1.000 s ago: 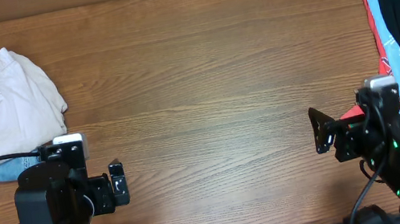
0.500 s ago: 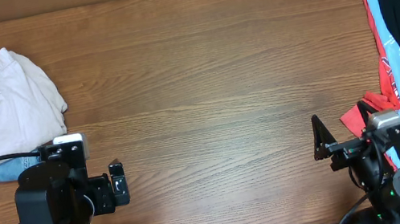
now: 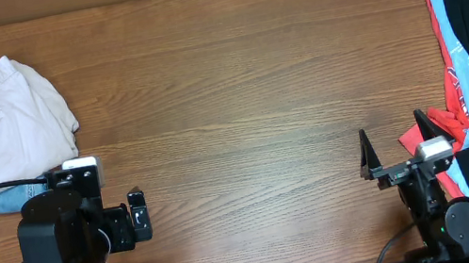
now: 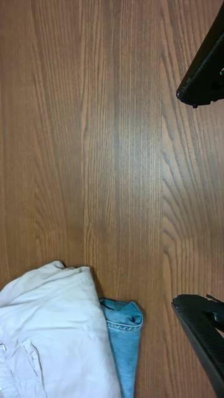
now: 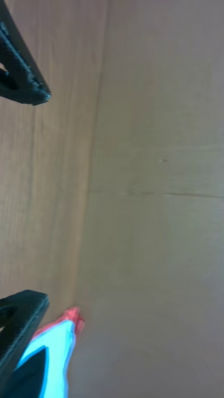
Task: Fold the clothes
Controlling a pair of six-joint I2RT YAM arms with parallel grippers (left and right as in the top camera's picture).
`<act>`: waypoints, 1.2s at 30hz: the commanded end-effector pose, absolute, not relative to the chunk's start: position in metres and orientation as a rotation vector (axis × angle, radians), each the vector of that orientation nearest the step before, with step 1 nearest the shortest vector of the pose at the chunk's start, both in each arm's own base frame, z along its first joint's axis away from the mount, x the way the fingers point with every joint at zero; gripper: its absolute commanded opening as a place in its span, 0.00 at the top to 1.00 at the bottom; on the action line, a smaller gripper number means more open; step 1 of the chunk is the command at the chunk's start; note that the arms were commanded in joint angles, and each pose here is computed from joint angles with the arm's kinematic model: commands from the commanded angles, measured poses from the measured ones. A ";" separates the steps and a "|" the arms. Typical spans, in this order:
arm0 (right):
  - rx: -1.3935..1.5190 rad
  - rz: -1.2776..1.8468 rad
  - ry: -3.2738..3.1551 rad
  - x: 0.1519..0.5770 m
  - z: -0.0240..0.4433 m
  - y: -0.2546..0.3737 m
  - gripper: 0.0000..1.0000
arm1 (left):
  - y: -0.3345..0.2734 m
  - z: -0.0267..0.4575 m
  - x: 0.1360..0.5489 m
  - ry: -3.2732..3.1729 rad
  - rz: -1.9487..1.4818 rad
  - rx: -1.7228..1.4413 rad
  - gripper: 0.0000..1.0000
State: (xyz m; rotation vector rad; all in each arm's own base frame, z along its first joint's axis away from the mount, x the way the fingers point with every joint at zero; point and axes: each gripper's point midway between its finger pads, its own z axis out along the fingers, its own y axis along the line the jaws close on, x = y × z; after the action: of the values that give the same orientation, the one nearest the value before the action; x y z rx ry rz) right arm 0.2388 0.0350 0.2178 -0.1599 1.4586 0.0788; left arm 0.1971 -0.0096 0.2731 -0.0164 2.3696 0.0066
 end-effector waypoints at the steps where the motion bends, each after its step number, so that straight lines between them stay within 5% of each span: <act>1: -0.219 0.002 1.448 0.243 0.203 0.034 0.00 | -0.009 0.274 0.197 2.363 0.009 -0.036 0.00; 6: -0.245 0.026 1.576 0.244 0.170 0.037 0.00 | -0.009 0.274 0.197 2.363 0.009 -0.036 0.00; 36: -0.202 0.071 1.579 0.244 0.170 0.038 0.00 | -0.009 0.274 0.197 2.363 0.009 -0.036 0.00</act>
State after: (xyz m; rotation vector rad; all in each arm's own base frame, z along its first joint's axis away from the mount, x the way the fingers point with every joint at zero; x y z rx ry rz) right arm 0.2434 0.0384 0.1720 -0.2105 1.5829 0.0682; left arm 0.1971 -0.0097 0.2731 -0.0162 2.3696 0.0061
